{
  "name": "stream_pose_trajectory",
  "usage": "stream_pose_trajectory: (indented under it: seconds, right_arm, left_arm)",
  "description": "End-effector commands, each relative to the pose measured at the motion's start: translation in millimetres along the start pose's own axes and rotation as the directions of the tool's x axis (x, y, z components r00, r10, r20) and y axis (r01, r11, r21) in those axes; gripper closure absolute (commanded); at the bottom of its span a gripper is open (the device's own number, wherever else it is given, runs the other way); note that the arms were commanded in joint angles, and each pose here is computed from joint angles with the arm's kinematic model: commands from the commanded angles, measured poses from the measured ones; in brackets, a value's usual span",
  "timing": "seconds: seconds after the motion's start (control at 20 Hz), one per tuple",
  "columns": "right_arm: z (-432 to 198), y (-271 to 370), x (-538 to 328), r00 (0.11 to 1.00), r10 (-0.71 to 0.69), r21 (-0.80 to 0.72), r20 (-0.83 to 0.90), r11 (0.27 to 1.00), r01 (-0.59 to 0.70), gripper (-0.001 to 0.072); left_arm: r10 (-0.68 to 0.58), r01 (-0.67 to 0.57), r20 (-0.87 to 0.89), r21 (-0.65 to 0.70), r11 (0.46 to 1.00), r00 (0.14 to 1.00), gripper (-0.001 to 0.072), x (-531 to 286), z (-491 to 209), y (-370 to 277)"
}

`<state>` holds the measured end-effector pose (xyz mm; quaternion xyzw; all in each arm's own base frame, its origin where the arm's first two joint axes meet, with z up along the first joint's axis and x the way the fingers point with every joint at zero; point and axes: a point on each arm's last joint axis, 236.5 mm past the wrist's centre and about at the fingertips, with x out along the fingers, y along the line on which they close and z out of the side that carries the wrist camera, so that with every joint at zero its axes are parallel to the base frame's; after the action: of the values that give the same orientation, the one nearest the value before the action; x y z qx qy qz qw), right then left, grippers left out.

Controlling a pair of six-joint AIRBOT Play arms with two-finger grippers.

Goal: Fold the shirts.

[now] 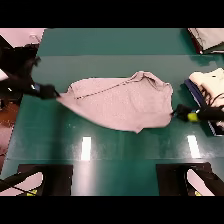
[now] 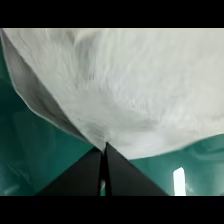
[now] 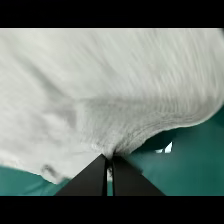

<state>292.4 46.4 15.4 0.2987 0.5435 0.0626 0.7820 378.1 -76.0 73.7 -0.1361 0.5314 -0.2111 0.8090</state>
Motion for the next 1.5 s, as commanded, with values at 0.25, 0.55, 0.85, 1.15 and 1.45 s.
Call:
stream_pose_trajectory:
  seconds: [0.25, 0.55, 0.85, 1.15, 1.45]
  right_arm:
    - [139.0, 179.7, -262.0, 0.758, 0.241, -0.446, 0.606, 0.892, 0.073, 0.0695]
    - [105.9, 243.0, -408.5, 0.552, 0.311, -0.534, 0.774, 0.789, 0.304, 0.0695]
    - [67.1, 232.1, -456.1, 0.425, 0.265, -0.449, 0.866, 0.787, 0.423, 0.0697]
    - [105.7, 170.2, -353.4, 0.748, 0.007, -0.429, 0.664, 0.823, 0.373, 0.0697]
    - [131.4, 51.8, -155.6, 0.967, -0.253, -0.256, 0.004, 0.935, 0.246, 0.0697]
  left_arm:
    - [-0.048, -0.145, 0.571, 0.288, 0.947, 0.82, 0.0686, -256.8, 130.8, -146.2]
    - [-0.16, -0.284, 0.814, 0.369, 0.885, 0.559, 0.0687, -394.9, 68.4, -238.3]
    - [-0.252, -0.378, 0.895, 0.391, 0.839, 0.367, 0.0687, -468.4, -10.7, -292.5]
    - [0.034, -0.277, 0.717, 0.225, 0.934, 0.697, 0.0687, -330.7, 40.2, -173.5]
    - [0.083, -0.083, 0.148, -0.007, 0.996, 0.986, 0.0686, -96.7, 29.4, -39.5]
